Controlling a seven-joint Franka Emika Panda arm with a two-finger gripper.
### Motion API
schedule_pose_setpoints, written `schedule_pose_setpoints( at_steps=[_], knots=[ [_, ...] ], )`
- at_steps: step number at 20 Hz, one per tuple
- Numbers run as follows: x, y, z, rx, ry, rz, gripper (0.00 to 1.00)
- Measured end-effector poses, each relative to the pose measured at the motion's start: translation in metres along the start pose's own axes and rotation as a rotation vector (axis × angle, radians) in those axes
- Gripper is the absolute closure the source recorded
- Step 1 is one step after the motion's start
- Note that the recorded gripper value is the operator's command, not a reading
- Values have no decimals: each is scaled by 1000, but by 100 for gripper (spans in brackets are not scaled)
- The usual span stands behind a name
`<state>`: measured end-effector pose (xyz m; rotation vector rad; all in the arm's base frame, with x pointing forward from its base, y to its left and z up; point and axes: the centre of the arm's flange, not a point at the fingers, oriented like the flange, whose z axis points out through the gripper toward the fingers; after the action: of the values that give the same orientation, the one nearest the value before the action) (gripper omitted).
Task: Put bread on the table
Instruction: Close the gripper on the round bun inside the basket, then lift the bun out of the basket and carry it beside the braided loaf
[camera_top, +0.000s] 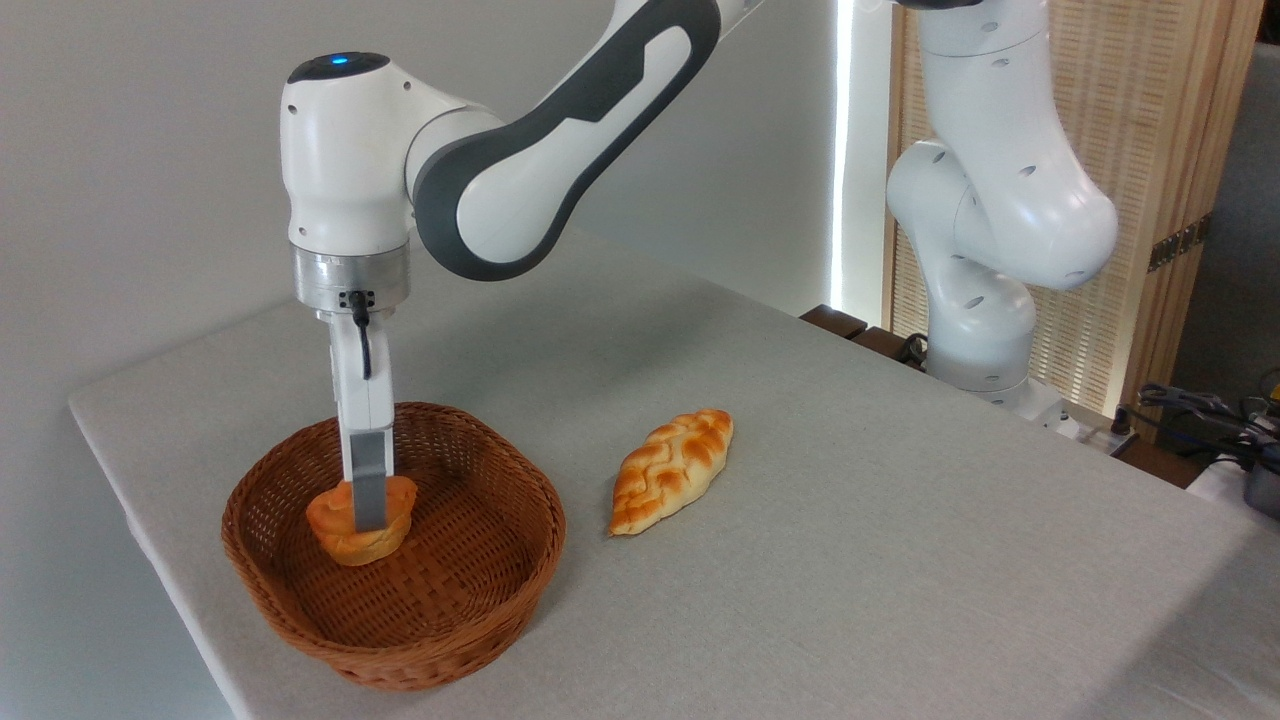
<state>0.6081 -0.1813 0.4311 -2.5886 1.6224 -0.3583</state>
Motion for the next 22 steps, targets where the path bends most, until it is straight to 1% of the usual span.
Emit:
schedule_pose_setpoints(
  at_steps=[8, 11, 13, 15, 17, 19, 21, 22],
  knots=[
    [-1, 0, -6, 2, -1, 0, 77],
    [-7, 0, -22, -24, -36, -7, 77],
    [-13, -6, -41, -21, -30, -32, 77],
    [-30, -18, -64, -31, -6, -96, 77],
    [-56, -31, -91, -50, 14, -171, 77],
    [-83, -36, -117, -77, 1, -220, 77],
    [-101, -30, -136, -118, -31, -221, 74],
    [-104, -23, -144, -130, -38, -212, 74]
  ],
)
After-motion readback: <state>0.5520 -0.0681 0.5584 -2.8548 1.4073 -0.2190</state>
